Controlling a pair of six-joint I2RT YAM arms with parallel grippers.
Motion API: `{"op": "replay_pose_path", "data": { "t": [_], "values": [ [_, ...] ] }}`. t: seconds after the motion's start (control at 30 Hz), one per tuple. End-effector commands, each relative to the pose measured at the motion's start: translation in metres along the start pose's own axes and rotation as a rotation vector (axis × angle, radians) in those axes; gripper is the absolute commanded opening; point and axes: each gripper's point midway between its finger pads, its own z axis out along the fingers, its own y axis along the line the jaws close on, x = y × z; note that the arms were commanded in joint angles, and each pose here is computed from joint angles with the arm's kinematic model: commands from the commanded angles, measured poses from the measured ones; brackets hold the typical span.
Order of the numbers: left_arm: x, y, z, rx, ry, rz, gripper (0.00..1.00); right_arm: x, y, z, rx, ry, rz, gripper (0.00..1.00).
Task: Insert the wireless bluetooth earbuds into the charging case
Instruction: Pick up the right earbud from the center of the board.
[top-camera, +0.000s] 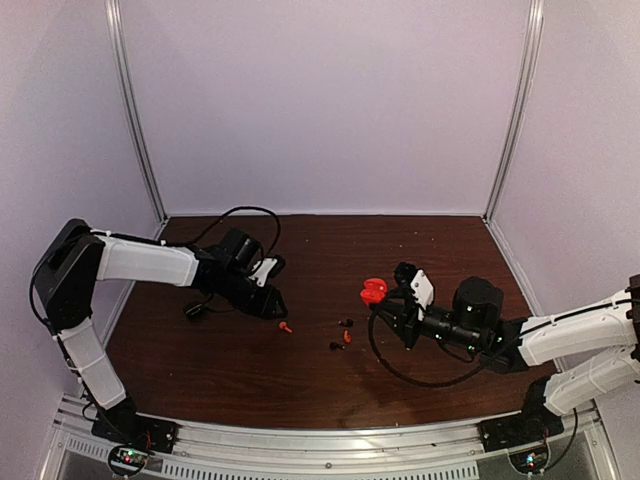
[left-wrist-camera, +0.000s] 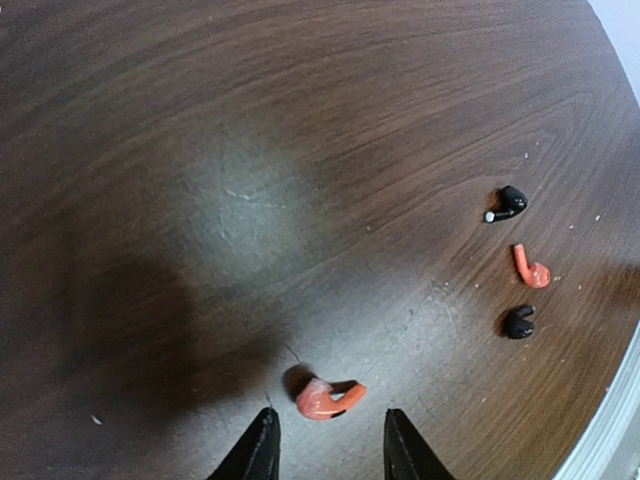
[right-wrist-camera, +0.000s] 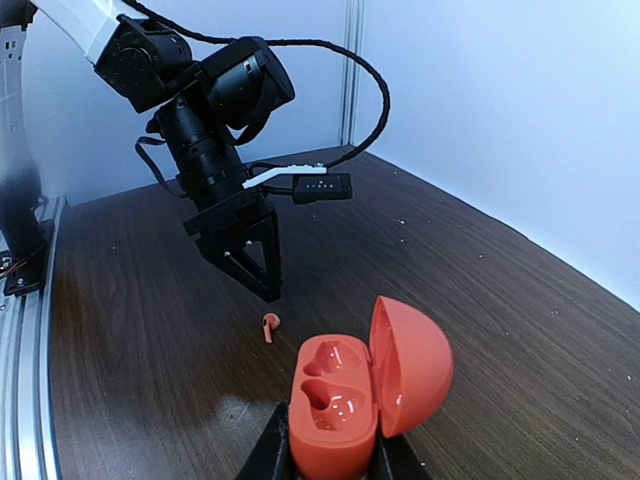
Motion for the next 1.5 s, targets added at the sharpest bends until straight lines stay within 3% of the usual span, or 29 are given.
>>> {"op": "replay_pose_path", "data": {
  "t": [0.0, 0.17, 0.53, 0.8, 1.07, 1.27, 1.47],
  "values": [
    [-0.007, -0.021, -0.001, 0.047, -0.043, -0.168, 0.39, -0.004, -0.007, -0.005, 0.037, -0.013, 0.005, 0.08],
    [0.007, -0.010, 0.010, 0.000, -0.007, -0.230, 0.41, -0.003, -0.007, -0.006, 0.038, -0.012, 0.001, 0.08],
    [0.019, -0.003, 0.032, -0.124, 0.079, -0.213, 0.40, -0.003, -0.008, -0.007, 0.046, -0.016, -0.003, 0.08],
    [0.015, -0.005, 0.041, -0.123, 0.084, -0.199, 0.36, -0.002, -0.008, -0.006, 0.044, -0.013, -0.009, 0.08],
    [0.022, -0.004, 0.049, -0.117, 0.115, -0.177, 0.26, -0.001, -0.008, -0.007, 0.048, -0.009, -0.012, 0.08],
    [0.028, -0.009, 0.050, -0.121, 0.144, -0.146, 0.33, -0.002, -0.008, -0.006, 0.047, -0.009, -0.016, 0.08],
    [0.036, -0.009, 0.054, -0.170, 0.170, -0.101, 0.29, -0.001, -0.008, -0.006, 0.046, -0.007, -0.015, 0.08]
  ]
}}
